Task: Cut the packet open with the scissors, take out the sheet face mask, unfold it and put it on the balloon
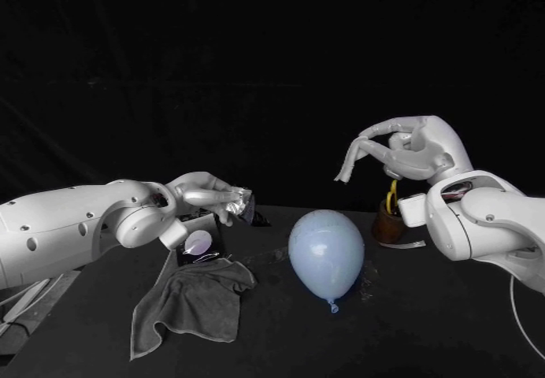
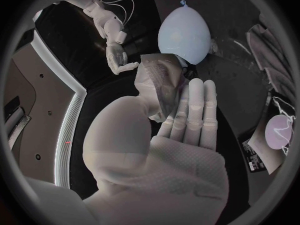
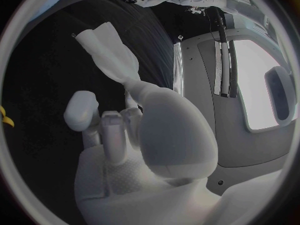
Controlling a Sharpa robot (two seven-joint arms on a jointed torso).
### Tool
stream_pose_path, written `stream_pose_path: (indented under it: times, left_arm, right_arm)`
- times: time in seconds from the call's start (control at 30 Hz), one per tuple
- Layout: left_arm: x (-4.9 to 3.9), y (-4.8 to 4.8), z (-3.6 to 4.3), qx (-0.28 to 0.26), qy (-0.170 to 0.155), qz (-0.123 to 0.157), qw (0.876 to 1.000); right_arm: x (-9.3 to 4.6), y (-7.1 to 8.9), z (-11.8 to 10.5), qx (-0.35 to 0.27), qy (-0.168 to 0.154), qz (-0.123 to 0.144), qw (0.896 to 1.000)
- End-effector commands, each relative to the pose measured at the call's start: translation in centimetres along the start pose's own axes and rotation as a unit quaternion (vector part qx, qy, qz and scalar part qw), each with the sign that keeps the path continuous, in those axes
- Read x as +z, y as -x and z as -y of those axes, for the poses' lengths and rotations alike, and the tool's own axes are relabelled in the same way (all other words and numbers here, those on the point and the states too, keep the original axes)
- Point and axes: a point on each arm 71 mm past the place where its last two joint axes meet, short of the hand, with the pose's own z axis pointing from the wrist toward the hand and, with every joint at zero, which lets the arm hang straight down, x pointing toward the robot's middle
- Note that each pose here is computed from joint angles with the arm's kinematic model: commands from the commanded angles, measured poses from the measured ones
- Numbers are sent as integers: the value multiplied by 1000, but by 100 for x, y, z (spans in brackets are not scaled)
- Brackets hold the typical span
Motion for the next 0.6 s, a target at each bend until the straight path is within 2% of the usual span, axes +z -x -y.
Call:
stream_pose_path:
  times: [0.03,0.1,0.13,0.23,0.27,0.4,0.6]
  left_arm:
    - [-129,-94,-87,-9,9,-116,993]
    - [-212,-76,-190,-9,28,-140,990]
    - [-271,-71,-271,-10,44,-161,986]
    - [-370,-51,-406,-8,75,-191,979]
    - [-387,-44,-433,-6,80,-194,978]
    - [-461,13,-632,13,120,-201,972]
    - [-512,136,-829,48,161,-192,967]
  right_arm:
    - [2,-16,16,4,-1,-10,1000]
    - [0,-15,33,3,-3,-10,1000]
    - [-2,-14,49,2,-5,-10,1000]
    - [-8,-20,87,0,-9,-10,1000]
    - [-10,-23,95,0,-11,-10,1000]
    - [-21,-48,144,0,-17,-13,1000]
    - [-39,-71,194,-2,-24,-16,1000]
